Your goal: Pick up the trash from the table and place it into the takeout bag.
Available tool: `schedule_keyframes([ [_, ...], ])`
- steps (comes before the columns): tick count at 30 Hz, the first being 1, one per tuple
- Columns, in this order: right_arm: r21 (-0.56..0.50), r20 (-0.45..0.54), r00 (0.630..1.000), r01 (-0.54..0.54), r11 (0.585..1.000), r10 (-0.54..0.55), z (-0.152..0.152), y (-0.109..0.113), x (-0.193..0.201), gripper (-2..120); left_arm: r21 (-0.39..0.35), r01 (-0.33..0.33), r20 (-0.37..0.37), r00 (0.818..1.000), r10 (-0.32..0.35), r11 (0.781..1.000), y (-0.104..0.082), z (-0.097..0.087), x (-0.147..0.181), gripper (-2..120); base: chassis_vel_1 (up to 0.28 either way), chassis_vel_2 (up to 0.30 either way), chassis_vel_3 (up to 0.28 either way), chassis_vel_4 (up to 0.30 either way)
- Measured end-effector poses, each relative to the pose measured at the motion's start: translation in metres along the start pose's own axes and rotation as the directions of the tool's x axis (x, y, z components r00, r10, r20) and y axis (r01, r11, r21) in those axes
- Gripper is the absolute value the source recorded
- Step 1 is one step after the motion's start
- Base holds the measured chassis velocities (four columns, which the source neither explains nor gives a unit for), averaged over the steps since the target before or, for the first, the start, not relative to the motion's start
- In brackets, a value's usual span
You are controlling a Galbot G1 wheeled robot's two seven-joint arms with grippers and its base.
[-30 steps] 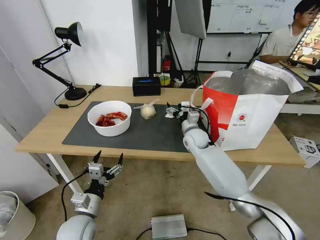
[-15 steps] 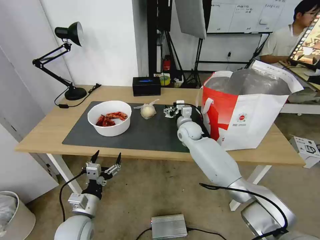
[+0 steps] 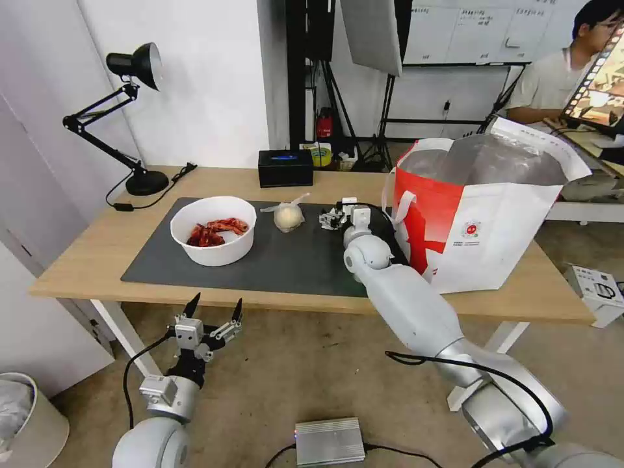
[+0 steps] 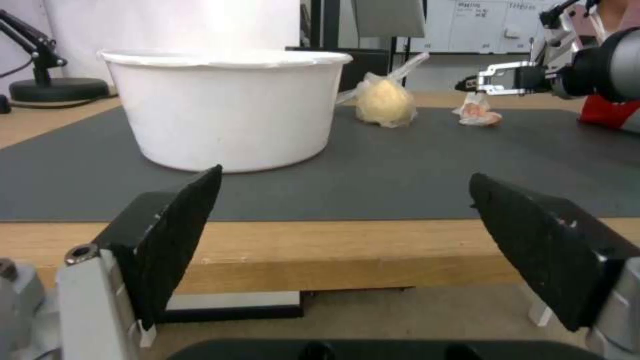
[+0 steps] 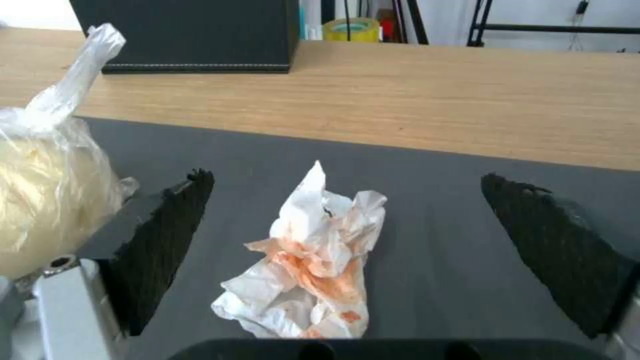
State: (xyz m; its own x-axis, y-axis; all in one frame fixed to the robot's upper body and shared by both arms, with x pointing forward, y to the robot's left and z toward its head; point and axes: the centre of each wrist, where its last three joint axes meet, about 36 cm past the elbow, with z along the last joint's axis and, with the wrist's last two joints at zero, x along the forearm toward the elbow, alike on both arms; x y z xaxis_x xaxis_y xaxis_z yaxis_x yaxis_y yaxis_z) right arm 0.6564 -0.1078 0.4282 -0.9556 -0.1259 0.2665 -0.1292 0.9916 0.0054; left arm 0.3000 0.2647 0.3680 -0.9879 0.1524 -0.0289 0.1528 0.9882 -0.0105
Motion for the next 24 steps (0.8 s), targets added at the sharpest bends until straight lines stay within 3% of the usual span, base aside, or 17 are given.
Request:
schedule_keyframes([
  [6,-0.005,-0.009,1.0,0.001,1.0,-0.001,0.005,0.001,-0.001,94,-0.001,0.003,-0.001,1.0,-0.003,1.0,0.001,0.001,0.001,100,0.0,0.0,0.0,0.0],
  [24,-0.021,-0.041,0.999,-0.015,1.0,0.014,0.016,0.004,-0.003,34,0.005,0.011,0.002,1.0,-0.011,1.0,-0.002,0.003,0.008,100,0.0,0.0,0.0,0.0],
])
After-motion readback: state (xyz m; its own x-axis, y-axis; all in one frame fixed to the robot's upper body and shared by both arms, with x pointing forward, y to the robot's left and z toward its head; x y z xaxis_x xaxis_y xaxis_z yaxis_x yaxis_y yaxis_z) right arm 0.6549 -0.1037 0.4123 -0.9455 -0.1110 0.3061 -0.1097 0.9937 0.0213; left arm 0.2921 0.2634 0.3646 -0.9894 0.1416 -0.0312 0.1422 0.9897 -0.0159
